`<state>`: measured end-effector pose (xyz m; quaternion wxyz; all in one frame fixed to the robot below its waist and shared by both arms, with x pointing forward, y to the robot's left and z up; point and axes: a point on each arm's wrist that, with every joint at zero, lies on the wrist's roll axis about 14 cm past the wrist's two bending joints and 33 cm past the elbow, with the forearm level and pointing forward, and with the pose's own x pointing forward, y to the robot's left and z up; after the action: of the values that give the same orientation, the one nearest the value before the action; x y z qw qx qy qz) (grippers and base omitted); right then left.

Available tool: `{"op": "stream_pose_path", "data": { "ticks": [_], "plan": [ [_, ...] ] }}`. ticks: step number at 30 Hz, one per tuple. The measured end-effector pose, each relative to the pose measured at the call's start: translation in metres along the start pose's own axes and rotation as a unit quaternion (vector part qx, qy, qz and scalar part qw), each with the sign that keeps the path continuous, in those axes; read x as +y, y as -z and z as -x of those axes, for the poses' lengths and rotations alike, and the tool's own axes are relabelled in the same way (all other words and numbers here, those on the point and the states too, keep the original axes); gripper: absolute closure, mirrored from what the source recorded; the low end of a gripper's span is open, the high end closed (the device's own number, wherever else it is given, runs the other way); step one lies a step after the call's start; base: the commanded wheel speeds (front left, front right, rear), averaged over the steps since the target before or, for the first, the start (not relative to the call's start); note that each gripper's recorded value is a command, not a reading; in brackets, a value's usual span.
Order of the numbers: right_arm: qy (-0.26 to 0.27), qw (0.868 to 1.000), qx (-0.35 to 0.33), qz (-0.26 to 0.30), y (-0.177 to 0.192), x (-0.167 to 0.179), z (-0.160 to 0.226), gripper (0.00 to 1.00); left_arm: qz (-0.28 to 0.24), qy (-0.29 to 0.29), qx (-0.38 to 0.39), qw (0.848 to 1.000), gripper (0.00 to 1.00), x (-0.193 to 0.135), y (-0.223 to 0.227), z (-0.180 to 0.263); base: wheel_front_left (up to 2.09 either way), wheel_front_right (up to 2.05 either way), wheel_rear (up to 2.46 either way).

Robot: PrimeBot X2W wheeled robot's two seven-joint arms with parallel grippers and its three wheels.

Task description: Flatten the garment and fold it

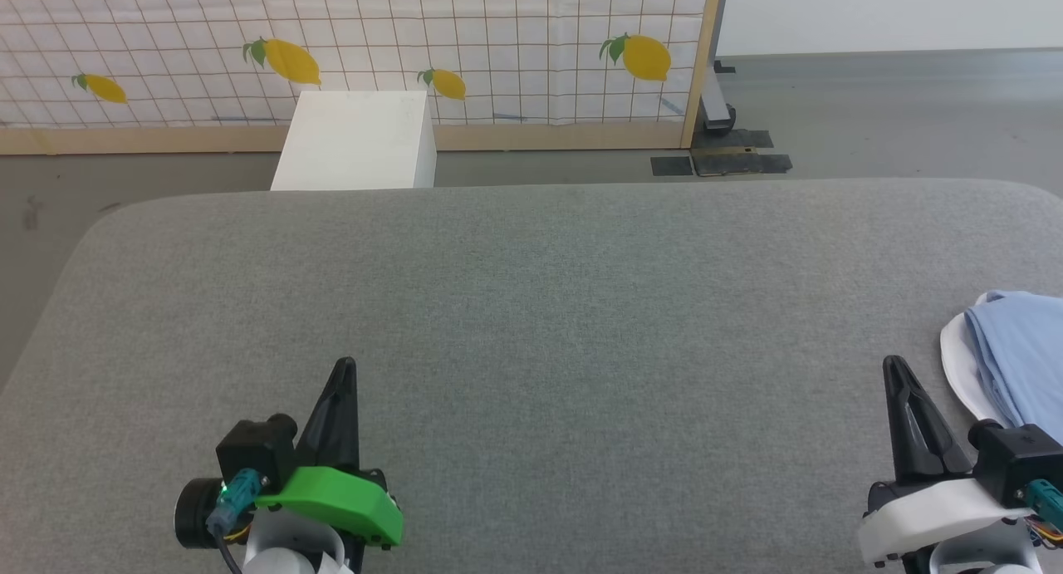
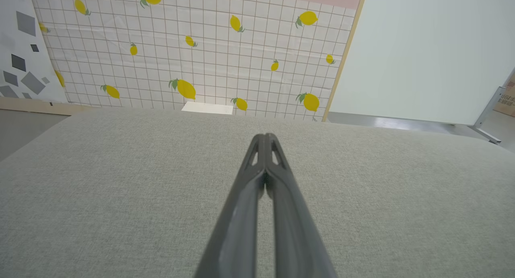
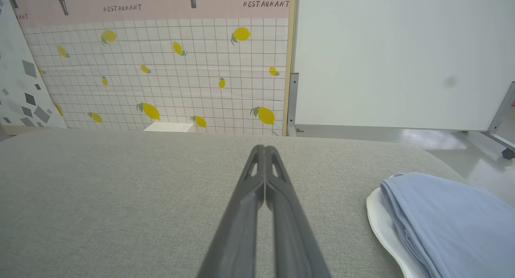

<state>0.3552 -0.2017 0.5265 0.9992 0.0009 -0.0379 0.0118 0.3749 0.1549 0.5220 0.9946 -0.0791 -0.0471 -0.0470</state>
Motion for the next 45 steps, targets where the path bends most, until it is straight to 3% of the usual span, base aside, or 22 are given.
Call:
{"op": "stream_pose_path", "data": {
  "ticks": [45],
  "plan": [
    [-0.023, 0.999, 0.022, 0.007, 0.004, 0.017, -0.006, 1.0, -0.042, -0.013, 0.017, 0.999, 1.0, 0.007, -0.006, -0.002, 0.0, 0.0, 0.0]
  ]
}}
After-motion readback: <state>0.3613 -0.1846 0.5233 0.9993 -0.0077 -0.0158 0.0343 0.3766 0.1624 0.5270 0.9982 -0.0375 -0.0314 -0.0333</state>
